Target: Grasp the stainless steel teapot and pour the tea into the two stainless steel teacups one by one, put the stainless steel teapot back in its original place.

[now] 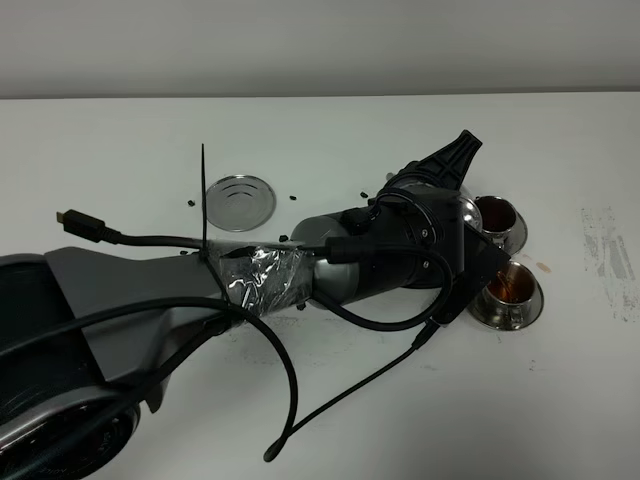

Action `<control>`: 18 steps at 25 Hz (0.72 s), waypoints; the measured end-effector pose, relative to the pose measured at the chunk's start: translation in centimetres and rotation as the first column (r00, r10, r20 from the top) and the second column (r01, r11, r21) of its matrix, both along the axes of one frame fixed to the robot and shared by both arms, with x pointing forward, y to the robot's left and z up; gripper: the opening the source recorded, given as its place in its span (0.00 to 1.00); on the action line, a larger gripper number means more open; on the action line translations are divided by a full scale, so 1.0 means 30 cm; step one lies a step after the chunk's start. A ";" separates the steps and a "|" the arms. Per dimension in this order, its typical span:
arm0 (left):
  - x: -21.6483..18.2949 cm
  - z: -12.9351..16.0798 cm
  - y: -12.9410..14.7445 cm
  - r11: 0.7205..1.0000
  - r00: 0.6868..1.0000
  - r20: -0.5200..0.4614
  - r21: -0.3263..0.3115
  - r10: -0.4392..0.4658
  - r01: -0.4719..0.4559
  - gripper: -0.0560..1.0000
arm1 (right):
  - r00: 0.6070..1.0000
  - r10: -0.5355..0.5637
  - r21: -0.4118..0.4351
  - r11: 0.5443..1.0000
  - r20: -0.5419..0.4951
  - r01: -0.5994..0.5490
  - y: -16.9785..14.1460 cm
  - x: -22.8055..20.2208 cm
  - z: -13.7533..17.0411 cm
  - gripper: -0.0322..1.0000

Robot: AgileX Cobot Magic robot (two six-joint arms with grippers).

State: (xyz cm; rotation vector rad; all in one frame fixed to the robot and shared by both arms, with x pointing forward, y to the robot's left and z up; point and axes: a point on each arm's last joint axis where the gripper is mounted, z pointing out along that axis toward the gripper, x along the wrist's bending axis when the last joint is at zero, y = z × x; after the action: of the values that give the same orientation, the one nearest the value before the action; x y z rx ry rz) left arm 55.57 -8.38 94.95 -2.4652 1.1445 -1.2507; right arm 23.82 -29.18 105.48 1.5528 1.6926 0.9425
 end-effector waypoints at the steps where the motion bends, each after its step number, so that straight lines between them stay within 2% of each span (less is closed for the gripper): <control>1: 0.001 -0.002 0.000 1.000 1.000 0.003 0.004 -0.001 0.001 0.23 | 1.000 0.000 0.000 1.000 0.000 0.000 0.000 0.000 0.000 0.33; 18: -0.001 0.014 -0.012 0.997 0.995 0.080 0.059 -0.057 0.052 0.23 | 1.000 0.000 0.000 1.000 0.000 0.000 0.000 0.000 0.000 0.33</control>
State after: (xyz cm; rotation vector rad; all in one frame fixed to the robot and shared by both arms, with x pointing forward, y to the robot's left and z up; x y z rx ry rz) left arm 55.55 -8.74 95.38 -2.3342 1.2166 -1.3015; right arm 23.82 -29.18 105.48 1.5528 1.6926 0.9425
